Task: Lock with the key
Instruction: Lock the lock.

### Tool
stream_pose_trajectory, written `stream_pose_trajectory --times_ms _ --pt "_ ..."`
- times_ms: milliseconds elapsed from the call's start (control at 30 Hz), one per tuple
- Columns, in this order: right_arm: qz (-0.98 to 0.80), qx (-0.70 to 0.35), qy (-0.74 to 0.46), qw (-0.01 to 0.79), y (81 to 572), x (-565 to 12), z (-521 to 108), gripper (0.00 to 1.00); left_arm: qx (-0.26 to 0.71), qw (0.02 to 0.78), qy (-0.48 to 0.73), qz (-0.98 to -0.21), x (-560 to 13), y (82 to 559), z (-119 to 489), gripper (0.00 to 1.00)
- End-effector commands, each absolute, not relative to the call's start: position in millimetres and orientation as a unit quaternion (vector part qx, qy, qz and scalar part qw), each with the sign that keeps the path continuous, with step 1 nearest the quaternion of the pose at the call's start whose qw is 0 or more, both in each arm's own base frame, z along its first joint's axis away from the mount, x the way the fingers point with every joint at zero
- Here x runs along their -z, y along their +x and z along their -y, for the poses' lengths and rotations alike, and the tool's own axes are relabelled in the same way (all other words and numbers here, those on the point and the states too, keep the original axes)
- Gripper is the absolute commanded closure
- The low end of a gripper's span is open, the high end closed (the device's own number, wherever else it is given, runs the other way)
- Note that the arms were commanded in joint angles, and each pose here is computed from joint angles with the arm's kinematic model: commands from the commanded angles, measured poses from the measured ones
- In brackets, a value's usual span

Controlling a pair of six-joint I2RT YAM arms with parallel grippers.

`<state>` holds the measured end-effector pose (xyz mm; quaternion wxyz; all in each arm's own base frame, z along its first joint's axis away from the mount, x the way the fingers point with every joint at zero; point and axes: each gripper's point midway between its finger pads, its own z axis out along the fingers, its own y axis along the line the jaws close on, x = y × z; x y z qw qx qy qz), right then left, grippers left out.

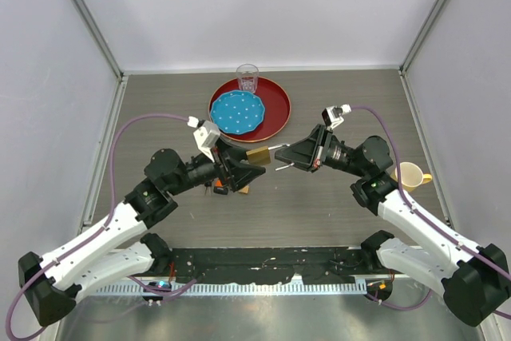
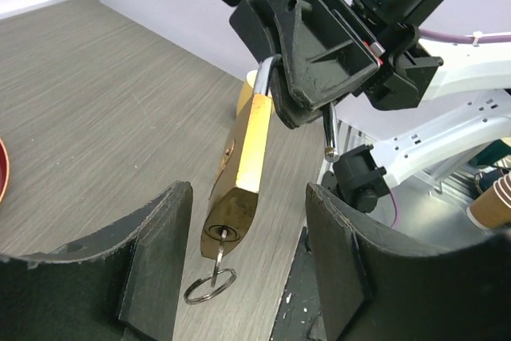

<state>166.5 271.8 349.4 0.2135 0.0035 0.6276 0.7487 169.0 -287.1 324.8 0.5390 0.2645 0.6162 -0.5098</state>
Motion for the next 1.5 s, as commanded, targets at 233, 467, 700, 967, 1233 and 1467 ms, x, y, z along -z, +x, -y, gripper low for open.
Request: stream_pose_trajectory --times_ms 233,467,700,967,1233,1467 --pt "-0.555 -0.787 -0.037 0.265 154.5 -403.2 -261.9 0.98 0.528 0.550 0.310 -0.568 -356.6 157.7 295.1 0.49" --pt "-0.558 -0.787 -0.035 0.261 154.5 -399.3 -262.4 0.98 0.531 0.552 0.316 -0.560 -359.8 155.0 294.9 0.67" --pt "-0.562 -0.786 -0.036 0.256 154.5 -395.4 -263.5 0.98 0.538 0.558 0.317 -0.546 -367.5 150.5 292.9 0.59" --pt "-0.562 -0.786 -0.041 0.254 152.1 -395.4 -263.3 0.98 0.540 0.569 0.318 -0.532 -374.1 149.2 291.3 0.57" --pt "-0.564 -0.786 -0.051 0.248 148.1 -393.2 -263.7 0.98 0.547 0.565 0.327 -0.524 -376.6 147.2 295.7 0.70" --pt "-0.571 -0.784 -0.056 0.238 144.7 -384.4 -264.3 0.98 0.558 0.565 0.335 -0.508 -385.8 143.2 298.0 0.95"
